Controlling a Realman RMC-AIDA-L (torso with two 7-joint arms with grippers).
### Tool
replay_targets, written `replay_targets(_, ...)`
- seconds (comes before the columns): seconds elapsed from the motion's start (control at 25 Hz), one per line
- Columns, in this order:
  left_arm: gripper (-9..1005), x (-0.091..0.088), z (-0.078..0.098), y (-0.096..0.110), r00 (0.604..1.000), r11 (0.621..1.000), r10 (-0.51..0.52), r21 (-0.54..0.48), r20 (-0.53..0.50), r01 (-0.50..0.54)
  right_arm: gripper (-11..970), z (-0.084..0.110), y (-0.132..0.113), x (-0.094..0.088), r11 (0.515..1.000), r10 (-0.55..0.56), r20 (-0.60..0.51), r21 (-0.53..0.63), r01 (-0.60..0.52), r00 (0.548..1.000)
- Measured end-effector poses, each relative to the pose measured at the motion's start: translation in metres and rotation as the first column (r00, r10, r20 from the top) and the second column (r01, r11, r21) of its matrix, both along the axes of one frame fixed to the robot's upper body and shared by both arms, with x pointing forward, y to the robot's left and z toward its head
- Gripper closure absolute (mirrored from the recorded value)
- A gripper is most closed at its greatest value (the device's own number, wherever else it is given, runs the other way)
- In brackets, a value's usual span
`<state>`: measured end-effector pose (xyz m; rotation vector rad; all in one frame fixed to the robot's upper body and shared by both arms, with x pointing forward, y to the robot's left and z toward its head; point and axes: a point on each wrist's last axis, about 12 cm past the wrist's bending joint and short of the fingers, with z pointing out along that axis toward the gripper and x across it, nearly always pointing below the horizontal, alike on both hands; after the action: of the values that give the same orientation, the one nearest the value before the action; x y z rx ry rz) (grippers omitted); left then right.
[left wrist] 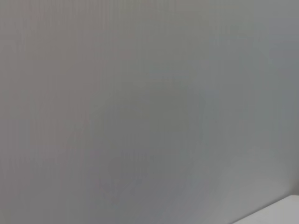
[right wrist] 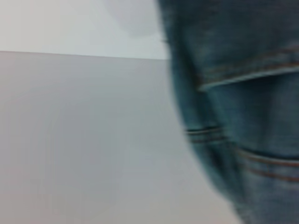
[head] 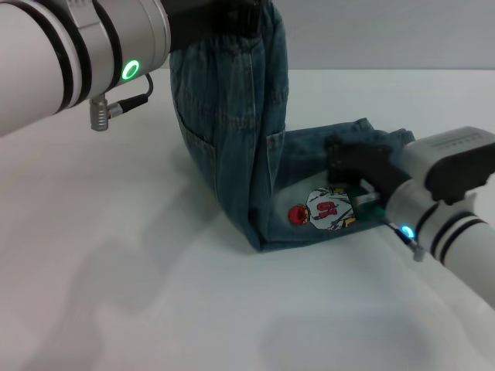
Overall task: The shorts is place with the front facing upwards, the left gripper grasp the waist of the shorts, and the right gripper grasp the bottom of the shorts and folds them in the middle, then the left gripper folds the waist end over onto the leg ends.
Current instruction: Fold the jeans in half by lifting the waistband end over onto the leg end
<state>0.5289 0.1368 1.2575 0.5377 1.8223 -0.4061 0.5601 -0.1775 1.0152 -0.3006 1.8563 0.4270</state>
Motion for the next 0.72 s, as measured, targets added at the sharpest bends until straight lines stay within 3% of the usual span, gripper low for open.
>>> replay_targets(0.2, 951, 0.0, 0.0, -0.001, 1.0, 1.0, -0.004, -0.006, 0.006, 0.004, 960, -0.002, -0.024, -0.006, 0.997, -0.074, 0.058, 0.024, 0.073, 0.996)
replay_targets(0.24, 951, 0.0, 0.0, -0.001, 1.0, 1.0, -0.004, -0.006, 0.006, 0.004, 960, -0.002, -0.038, -0.008, 0.992, -0.122, 0.092, 0.035, 0.119, 0.988)
replay_targets(0.4, 945, -0.003, -0.007, -0.015, 0.999, 0.998, -0.046, -0.032, 0.022, 0.046, 960, -0.003, -0.058, -0.012, 0.98, -0.199, 0.126, 0.021, 0.198, 0.972)
replay_targets(0.52, 940, -0.004, -0.027, -0.036, 0.994, 0.989, -0.106, -0.104, 0.036, 0.109, 960, -0.004, -0.073, -0.018, 0.965, -0.26, 0.146, 0.007, 0.262, 0.955)
replay_targets(0.64, 934, -0.004, -0.031, -0.039, 0.993, 0.986, -0.115, -0.116, 0.037, 0.119, 960, -0.003, -0.097, -0.034, 0.939, -0.341, 0.181, 0.018, 0.343, 0.923)
replay_targets(0.72, 930, -0.003, -0.053, -0.056, 0.987, 0.977, -0.156, -0.145, 0.027, 0.158, 960, -0.002, -0.102, -0.039, 0.932, -0.36, 0.193, 0.027, 0.362, 0.913)
